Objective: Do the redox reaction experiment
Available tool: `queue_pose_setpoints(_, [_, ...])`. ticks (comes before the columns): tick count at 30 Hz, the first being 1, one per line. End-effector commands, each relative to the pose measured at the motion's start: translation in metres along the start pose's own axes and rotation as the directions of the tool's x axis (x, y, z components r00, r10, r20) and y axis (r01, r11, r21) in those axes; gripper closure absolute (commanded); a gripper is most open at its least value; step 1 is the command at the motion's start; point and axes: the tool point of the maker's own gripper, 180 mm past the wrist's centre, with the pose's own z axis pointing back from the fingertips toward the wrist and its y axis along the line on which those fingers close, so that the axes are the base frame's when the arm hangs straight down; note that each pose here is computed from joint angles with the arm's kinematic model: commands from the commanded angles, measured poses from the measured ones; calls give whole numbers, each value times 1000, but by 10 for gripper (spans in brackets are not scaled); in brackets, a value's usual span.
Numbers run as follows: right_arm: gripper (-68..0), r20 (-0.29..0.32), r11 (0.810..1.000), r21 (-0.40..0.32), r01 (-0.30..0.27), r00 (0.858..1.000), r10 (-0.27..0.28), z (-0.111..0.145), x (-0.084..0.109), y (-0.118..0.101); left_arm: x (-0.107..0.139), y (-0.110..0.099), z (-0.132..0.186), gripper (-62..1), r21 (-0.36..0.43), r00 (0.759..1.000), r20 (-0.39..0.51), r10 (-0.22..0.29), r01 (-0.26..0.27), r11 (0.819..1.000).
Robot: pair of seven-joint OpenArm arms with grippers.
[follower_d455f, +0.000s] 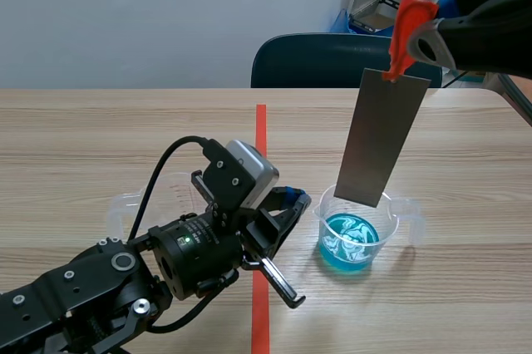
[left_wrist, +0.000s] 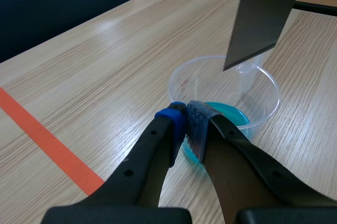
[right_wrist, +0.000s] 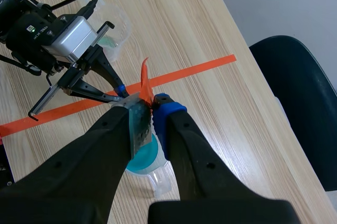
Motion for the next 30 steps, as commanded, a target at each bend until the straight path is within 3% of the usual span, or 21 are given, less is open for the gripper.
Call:
queue_pose_setpoints(1, [-8, 11, 1000, -12, -26, 1000, 26, 3, 6, -4, 14, -2, -3, -27, -4, 999, 46, 6, -6, 1000])
queue_pose_setpoints(8, [-8, 12, 1000, -13, -25, 1000, 25, 3, 6, -4, 14, -1, -3, -27, -3, 999, 46, 8, -8, 1000])
queue_pose_setpoints(14, [-8, 13, 1000, -13, -24, 1000, 24, 3, 6, -4, 12, 12, 12, -27, 42, 998, 44, 33, -35, 998])
queue_pose_setpoints(21, [-8, 13, 1000, -13, -24, 1000, 24, 3, 6, -4, 20, 32, 57, -27, 128, 999, 40, 32, -37, 991])
queue_pose_setpoints(30, [-8, 13, 1000, -13, -24, 1000, 24, 3, 6, -4, 22, 8, 125, -32, 87, 999, -28, 26, -24, 996])
